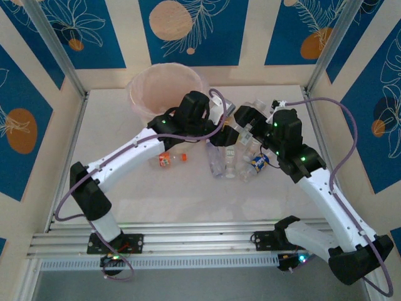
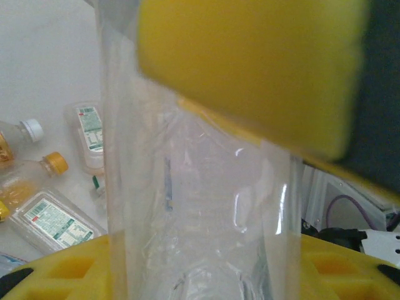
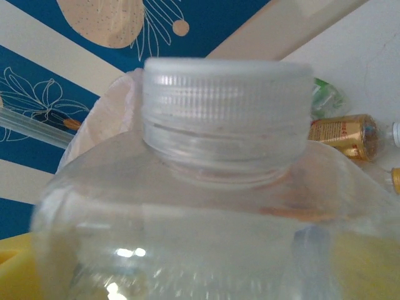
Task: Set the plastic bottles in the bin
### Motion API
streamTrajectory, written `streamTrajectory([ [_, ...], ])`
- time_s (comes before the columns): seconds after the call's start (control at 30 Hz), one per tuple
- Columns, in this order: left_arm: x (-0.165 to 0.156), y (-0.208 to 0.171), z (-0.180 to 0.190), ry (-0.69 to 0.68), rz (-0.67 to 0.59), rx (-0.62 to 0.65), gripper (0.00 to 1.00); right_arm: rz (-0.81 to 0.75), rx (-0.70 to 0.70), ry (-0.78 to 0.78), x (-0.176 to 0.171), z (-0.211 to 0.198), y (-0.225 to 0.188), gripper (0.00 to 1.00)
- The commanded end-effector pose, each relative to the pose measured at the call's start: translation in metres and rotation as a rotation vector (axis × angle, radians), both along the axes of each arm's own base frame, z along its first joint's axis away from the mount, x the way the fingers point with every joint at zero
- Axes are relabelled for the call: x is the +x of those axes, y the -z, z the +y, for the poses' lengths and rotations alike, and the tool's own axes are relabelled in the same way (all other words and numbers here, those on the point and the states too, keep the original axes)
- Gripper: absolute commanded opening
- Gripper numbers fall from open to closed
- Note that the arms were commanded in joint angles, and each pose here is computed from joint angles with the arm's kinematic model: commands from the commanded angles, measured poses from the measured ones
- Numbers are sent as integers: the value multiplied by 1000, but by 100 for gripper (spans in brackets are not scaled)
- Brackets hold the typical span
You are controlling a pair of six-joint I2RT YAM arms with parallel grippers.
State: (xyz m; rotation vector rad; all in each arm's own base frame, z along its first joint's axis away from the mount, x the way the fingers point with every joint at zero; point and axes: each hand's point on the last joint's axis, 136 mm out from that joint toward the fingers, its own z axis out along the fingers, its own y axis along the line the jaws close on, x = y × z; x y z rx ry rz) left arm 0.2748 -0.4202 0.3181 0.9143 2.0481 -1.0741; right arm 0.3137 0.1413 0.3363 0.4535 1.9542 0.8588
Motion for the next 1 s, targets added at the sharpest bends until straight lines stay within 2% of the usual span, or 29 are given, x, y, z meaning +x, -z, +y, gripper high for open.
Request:
streamTrajectory([
  [0.0,1,-25,12,-41,-89,-8,29,-106,4,19,-8,-8,-44,99],
  [0.27,28,-44,50,-206,-218,70,29,-206,-15,78,-34,-34,-81,99],
  [0.53,69,-115,118,-429,-484,149,30,-191,-52,164,-55,-61,-72,99],
  [0.73,109,-124,177,-570,-502,250,31,-139,-66,181,-57,-65,-55,99],
  [0.97,136,-98,240,-671,-451,430,32,-100,-79,205,-58,-70,-44,99],
])
